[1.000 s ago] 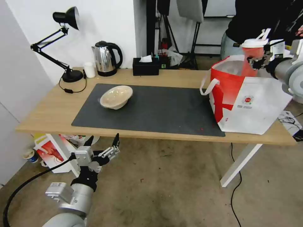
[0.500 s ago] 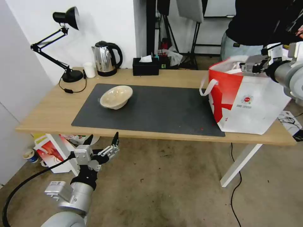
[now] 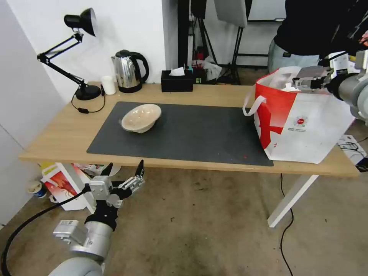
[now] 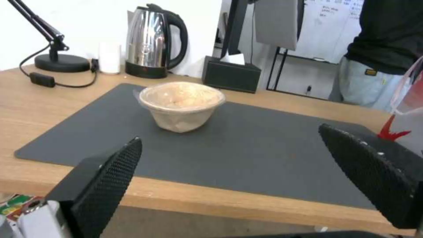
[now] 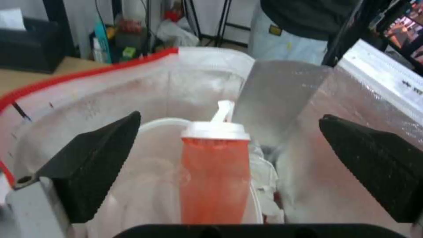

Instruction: Pick up the trash from the table and place it into the takeout bag.

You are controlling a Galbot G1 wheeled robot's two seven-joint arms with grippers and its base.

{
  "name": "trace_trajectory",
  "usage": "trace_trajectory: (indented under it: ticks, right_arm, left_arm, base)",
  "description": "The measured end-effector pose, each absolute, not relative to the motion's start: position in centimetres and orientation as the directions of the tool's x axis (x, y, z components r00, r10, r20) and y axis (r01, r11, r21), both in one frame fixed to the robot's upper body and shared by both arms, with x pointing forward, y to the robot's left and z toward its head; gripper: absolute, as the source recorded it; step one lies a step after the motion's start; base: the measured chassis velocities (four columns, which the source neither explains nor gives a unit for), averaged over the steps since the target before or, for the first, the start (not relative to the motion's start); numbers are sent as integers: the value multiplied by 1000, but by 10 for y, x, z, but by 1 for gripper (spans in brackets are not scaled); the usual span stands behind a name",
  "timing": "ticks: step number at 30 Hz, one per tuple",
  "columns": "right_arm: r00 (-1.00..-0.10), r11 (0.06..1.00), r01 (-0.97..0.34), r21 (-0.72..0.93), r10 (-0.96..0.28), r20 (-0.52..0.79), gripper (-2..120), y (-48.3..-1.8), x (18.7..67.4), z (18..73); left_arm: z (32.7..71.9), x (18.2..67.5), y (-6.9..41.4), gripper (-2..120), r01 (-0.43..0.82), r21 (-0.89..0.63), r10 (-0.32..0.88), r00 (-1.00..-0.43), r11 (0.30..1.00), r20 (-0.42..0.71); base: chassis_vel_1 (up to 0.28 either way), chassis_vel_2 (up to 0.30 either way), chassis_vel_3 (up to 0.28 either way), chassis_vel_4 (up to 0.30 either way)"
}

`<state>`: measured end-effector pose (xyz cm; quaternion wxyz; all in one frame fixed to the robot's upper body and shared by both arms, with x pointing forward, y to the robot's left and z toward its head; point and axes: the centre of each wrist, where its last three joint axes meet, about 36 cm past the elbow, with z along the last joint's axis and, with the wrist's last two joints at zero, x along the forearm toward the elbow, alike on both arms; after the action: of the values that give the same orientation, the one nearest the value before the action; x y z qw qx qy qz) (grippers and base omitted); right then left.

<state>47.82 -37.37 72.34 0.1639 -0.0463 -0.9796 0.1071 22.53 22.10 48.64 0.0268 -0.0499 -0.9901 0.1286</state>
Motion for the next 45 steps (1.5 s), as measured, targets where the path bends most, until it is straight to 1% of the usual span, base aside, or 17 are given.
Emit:
trace_trajectory:
  ticks: [6,8,9,10,12,13,14,17,18,20,21,23,25,27,30,35,45]
  right_arm:
    - [-953,978,57,-202,114,280,100,-372,476,727]
    - [-969,985,61,-162,97,229,100,-365,474,728]
    - [-969,985,61,-162,97,229,100,-365,474,728]
    - [-977,989,65,-131,90,195,100,-360,473,728]
    - [-998,998,70,-9,70,11,100,-337,460,718]
    - [-997,998,57,18,58,-56,100,-326,448,709]
    - [-997,998,57,18,58,-56,100,-326,448,709]
    - [-978,997,-9,72,6,-211,100,-289,410,670]
    - [-978,997,-9,72,6,-211,100,-289,410,670]
    - [-961,993,-44,106,-13,-277,100,-275,394,653]
    - [-940,987,-81,138,-30,-339,100,-262,376,638]
    - [-937,986,-87,144,-32,-349,100,-259,372,634]
    - [-897,978,-114,173,-26,-441,100,-239,341,602]
    - [-894,979,-114,172,-25,-448,100,-237,338,597]
    - [-856,982,-111,153,-16,-517,100,-221,311,553]
    - [-826,983,-102,149,0,-563,100,-211,296,527]
    - [-815,987,-76,145,22,-579,100,-196,273,495]
  left_arm:
    - [489,224,221,100,92,-258,105,-994,962,38]
    - [489,223,222,100,88,-258,101,-994,962,39]
    - [489,223,222,100,88,-258,101,-994,962,39]
    - [489,222,222,100,82,-258,96,-994,963,42]
    - [488,220,222,100,67,-259,80,-996,964,41]
    - [488,219,221,100,62,-261,75,-996,963,41]
    - [488,219,221,100,62,-261,75,-996,963,41]
    - [488,217,221,100,47,-262,61,-997,964,46]
    - [488,217,221,100,47,-262,61,-997,964,46]
    - [487,216,221,100,38,-262,52,-998,964,47]
    - [487,215,220,100,31,-264,45,-998,964,48]
    - [487,215,220,100,30,-264,44,-998,964,48]
    - [487,215,220,100,26,-263,40,-998,964,48]
    - [487,215,220,100,25,-263,39,-998,964,49]
    - [486,215,220,100,19,-264,34,-998,964,49]
    - [486,214,219,100,14,-266,29,-998,964,50]
    - [485,213,220,100,10,-265,25,-998,964,55]
  base:
    - [0,0,0,0]
    - [0,0,0,0]
    - [0,0,0,0]
    - [0,0,0,0]
    - [0,0,0,0]
    - [0,0,0,0]
    - [0,0,0,0]
    - [0,0,0,0]
    - [0,0,0,0]
    - [0,0,0,0]
    - [0,0,0,0]
    - [0,0,0,0]
    - [0,0,0,0]
    - [0,0,0,0]
    - [0,0,0,0]
    - [0,0,0,0]
    - [0,0,0,0]
